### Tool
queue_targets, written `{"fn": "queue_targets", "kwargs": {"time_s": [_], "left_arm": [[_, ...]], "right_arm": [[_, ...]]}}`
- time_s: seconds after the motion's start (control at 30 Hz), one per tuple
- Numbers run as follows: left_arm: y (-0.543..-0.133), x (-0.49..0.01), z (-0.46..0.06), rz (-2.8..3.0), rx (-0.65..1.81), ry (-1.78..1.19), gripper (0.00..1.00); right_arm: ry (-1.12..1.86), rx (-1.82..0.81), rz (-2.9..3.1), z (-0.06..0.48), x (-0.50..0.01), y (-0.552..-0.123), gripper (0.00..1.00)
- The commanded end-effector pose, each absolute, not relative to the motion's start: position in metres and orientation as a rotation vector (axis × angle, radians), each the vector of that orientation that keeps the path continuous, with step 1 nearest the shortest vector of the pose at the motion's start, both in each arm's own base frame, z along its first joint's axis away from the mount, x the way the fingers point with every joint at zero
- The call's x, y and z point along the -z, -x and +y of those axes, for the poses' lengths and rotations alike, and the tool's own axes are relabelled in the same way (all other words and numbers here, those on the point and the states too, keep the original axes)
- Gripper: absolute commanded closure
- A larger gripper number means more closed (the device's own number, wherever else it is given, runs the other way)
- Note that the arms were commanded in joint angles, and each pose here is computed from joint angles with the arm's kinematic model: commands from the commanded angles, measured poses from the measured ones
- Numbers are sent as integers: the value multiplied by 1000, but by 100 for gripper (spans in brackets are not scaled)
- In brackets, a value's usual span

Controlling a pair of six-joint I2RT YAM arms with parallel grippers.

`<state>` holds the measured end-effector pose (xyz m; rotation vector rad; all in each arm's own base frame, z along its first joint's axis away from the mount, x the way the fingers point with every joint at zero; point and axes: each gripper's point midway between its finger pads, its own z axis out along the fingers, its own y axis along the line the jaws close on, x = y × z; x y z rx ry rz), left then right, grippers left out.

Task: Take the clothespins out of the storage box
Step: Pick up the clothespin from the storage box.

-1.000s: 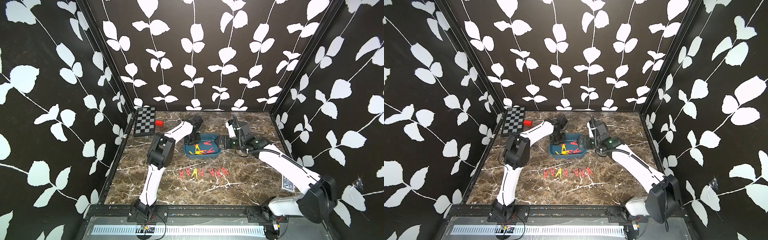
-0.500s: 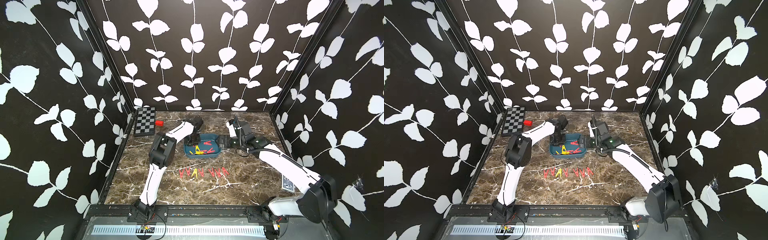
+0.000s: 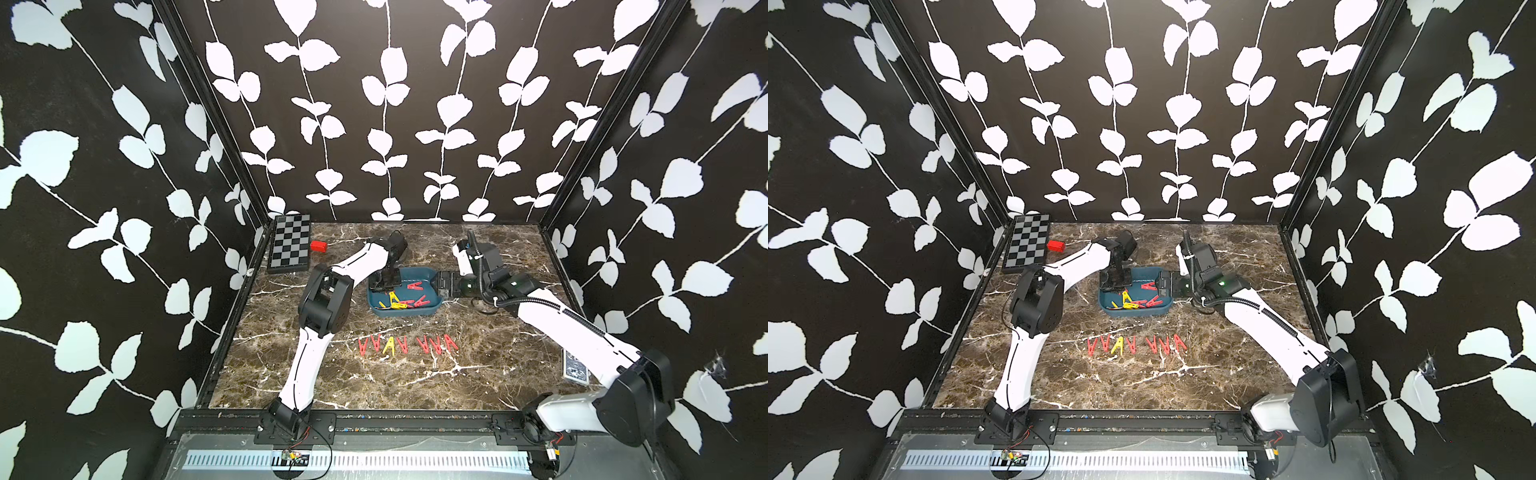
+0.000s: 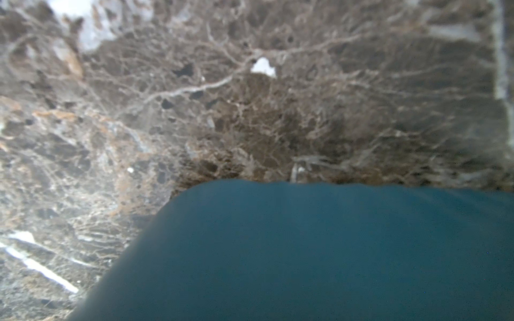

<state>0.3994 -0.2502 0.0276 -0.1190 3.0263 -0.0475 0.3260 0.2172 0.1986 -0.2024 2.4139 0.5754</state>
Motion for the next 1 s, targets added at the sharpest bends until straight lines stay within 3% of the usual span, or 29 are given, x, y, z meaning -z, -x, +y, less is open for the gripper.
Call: {"fn": "queue_targets", "kwargs": {"time_s": [0.0,0.43,0.97], "left_arm": [[-401,-61,-249,2977,60,122,97],[-388,-118,-234,2880,107,154,100],[-308,-126,-166,2866,-9,259,100]], "right_arm": [[196,-609,2390,218,-205,-324,1],[220,-703,2368,229,-209,-316,1],[482,-920,2271,297,-229,-286,1]]}}
